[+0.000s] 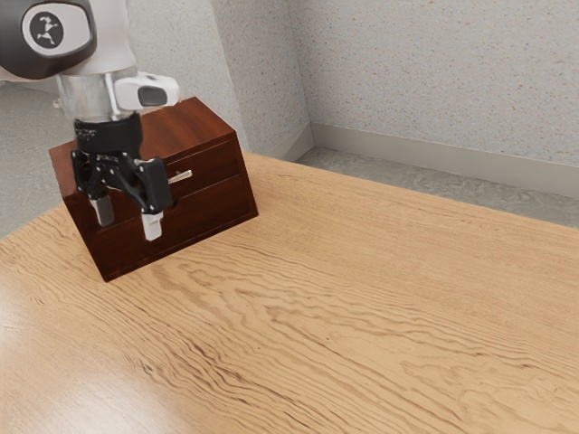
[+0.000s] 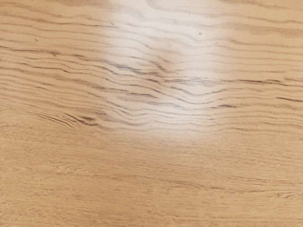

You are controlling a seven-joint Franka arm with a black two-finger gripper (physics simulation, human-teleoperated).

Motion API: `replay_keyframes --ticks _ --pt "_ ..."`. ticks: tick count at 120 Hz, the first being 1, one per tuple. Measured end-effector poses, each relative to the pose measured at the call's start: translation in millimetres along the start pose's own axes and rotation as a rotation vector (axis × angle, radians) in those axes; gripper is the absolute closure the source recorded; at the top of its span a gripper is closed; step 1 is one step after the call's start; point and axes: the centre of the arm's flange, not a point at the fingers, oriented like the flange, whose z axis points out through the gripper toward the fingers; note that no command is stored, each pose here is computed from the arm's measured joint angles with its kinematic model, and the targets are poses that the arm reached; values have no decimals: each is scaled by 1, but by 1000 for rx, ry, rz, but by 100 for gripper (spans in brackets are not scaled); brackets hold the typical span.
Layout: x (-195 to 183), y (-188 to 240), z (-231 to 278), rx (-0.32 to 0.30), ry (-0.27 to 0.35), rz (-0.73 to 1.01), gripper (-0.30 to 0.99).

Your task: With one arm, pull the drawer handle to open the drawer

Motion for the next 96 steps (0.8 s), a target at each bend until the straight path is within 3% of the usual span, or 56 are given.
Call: replay_keyframes --ticks 14,34,47,53,72,90,96 --pt "11 -7 -9 6 108 -2 0" --pt "18 13 -22 17 197 53 0" --pt "-18 27 -96 26 371 85 0" --pt "-30 29 -114 26 417 93 0" --pt "9 24 -99 71 422 112 0" --pt "31 2 -96 156 481 184 0" --pt "39 -12 -88 176 474 192 0"
